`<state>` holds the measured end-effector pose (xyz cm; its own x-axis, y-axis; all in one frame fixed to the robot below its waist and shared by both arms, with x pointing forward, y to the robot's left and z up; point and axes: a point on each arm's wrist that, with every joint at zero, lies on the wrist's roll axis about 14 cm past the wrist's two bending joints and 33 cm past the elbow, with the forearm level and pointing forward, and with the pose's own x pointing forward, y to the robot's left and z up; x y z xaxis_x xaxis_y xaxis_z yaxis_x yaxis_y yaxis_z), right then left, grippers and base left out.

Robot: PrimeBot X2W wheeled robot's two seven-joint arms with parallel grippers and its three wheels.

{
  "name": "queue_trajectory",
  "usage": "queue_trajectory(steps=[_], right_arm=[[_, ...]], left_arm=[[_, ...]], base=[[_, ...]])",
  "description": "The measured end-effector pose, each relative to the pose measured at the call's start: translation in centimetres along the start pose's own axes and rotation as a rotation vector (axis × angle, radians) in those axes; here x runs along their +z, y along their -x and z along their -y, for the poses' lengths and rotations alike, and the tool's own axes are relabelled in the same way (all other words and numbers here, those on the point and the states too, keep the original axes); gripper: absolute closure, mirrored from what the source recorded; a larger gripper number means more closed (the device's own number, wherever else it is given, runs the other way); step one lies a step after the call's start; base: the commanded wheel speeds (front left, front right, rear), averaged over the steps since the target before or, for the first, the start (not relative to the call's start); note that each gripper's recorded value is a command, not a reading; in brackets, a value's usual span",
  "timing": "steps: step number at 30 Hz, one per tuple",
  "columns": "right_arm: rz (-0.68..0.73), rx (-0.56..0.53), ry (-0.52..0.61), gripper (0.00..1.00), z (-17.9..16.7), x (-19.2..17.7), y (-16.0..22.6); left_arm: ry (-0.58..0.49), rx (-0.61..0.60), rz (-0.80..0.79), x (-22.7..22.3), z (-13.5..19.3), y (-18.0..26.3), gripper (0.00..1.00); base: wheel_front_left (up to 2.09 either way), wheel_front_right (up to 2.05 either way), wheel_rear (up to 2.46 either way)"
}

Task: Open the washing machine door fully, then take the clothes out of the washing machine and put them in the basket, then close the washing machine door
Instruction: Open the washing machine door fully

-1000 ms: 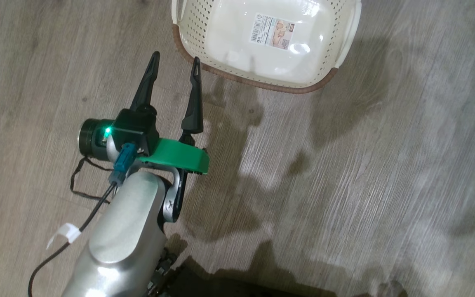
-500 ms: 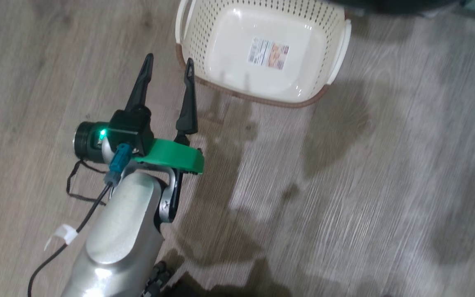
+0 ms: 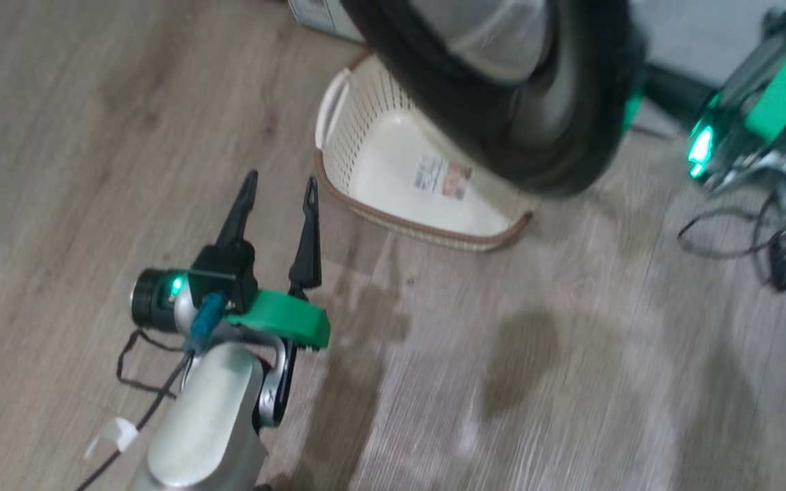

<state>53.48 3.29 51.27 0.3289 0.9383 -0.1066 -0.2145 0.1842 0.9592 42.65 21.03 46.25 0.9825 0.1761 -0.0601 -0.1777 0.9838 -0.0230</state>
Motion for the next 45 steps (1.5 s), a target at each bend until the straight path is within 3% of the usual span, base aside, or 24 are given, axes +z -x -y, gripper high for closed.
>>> queue_trajectory(steps=[25,35,36,38,39,40,45], right_arm=[[-0.286,0.134,-0.073,1.0,-7.9,-15.9,-6.5],[-0.179,0.13,-0.09,1.0,-8.7,-15.1,-6.5],[-0.16,0.125,-0.094,0.87,-8.5,-14.8,-6.2],[-0.125,0.114,-0.104,0.49,-8.1,-14.4,-5.6],[-0.108,0.109,-0.109,0.04,-7.9,-14.3,-5.2],[-0.087,0.102,-0.119,0.0,-7.6,-14.1,-4.8],[0.043,0.069,-0.144,0.0,-6.3,-12.7,-2.1]], left_arm=[[0.006,0.154,0.063,2.7,-6.1,8.9,0.0],[0.012,0.175,0.084,3.1,-7.1,9.6,0.0],[0.013,0.176,0.087,3.2,-7.2,9.5,0.0],[0.011,0.175,0.091,3.3,-7.3,9.5,0.0],[0.016,0.174,0.089,3.2,-7.3,9.6,0.0],[0.021,0.166,0.088,3.1,-7.2,9.7,0.0],[0.03,0.152,0.091,2.9,-7.4,9.7,0.0]], base=[[0.0,0.0,0.0],[0.0,0.0,0.0],[0.0,0.0,0.0],[0.0,0.0,0.0],[0.0,0.0,0.0],[0.0,0.0,0.0],[0.0,0.0,0.0]])
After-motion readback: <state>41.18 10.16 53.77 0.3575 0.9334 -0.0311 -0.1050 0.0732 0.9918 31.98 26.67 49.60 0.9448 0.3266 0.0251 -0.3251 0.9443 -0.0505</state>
